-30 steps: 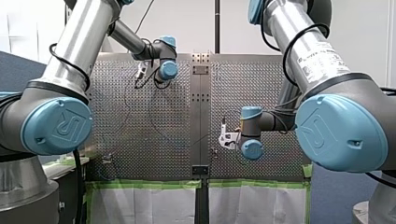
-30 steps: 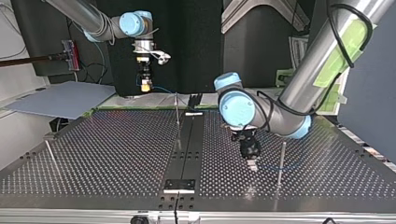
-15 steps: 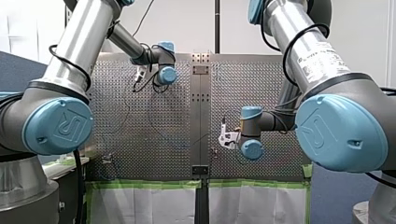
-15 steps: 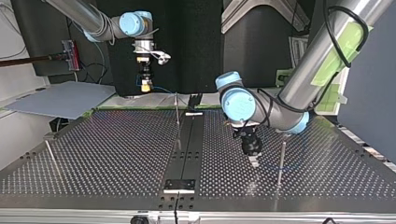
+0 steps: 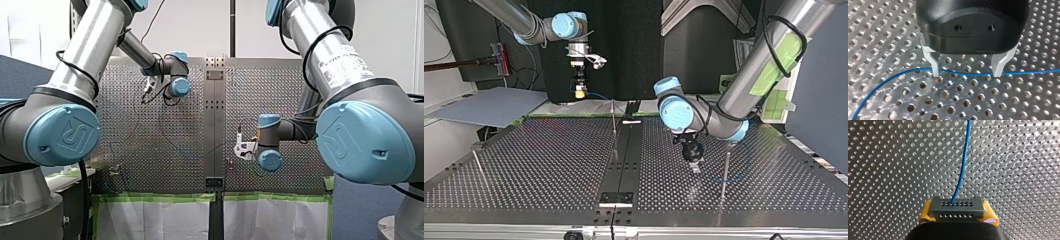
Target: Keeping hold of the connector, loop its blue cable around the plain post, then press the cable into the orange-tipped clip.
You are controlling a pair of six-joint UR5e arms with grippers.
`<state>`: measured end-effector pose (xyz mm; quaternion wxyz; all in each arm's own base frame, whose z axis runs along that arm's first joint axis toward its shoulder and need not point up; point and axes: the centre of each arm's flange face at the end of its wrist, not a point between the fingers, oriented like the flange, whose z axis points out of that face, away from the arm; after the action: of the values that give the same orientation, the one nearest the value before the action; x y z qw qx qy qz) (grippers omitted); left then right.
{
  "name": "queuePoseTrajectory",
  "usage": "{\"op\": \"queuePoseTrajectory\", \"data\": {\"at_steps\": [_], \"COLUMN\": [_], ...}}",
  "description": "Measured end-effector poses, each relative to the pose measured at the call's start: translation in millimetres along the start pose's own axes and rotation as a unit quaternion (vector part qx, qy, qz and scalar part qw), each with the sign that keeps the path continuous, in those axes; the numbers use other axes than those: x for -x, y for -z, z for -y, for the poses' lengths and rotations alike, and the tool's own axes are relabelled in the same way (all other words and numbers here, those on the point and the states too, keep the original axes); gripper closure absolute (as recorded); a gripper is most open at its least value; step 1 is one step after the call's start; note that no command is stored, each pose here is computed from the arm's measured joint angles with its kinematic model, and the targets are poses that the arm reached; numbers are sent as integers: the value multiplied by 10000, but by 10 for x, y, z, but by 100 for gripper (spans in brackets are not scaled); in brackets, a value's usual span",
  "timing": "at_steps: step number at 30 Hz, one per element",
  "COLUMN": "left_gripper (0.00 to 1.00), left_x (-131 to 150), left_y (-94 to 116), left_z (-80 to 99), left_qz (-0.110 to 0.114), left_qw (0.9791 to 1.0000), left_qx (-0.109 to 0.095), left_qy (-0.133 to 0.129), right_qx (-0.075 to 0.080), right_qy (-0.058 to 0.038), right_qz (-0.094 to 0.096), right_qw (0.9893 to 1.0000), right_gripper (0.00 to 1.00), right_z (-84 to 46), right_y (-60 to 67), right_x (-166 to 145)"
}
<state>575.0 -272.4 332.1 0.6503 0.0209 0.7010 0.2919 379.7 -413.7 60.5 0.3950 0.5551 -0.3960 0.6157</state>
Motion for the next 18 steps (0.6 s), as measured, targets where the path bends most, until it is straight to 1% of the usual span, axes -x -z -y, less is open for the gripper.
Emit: {"op": "queuePoseTrajectory", "data": {"at_steps": [6, 14, 18], "left_gripper": [0, 0, 0], "left_x": [-83, -111, -175], "left_y": [41, 129, 183], "left_z": [-9, 38, 52], "left_qz": [-135, -176, -250], "left_qw": [9995, 9985, 9972], "left_qx": [80, 23, 31], "left_qy": [-270, -525, -701], "right_qx": [0, 14, 26], "right_qy": [-6, -18, -24], "right_qz": [0, 4, 7], "right_qw": [10000, 10000, 10000], "right_gripper": [100, 100, 100], "right_z": [0, -16, -28], "right_y": [1, -4, -9], "right_x": [4, 8, 9]}}
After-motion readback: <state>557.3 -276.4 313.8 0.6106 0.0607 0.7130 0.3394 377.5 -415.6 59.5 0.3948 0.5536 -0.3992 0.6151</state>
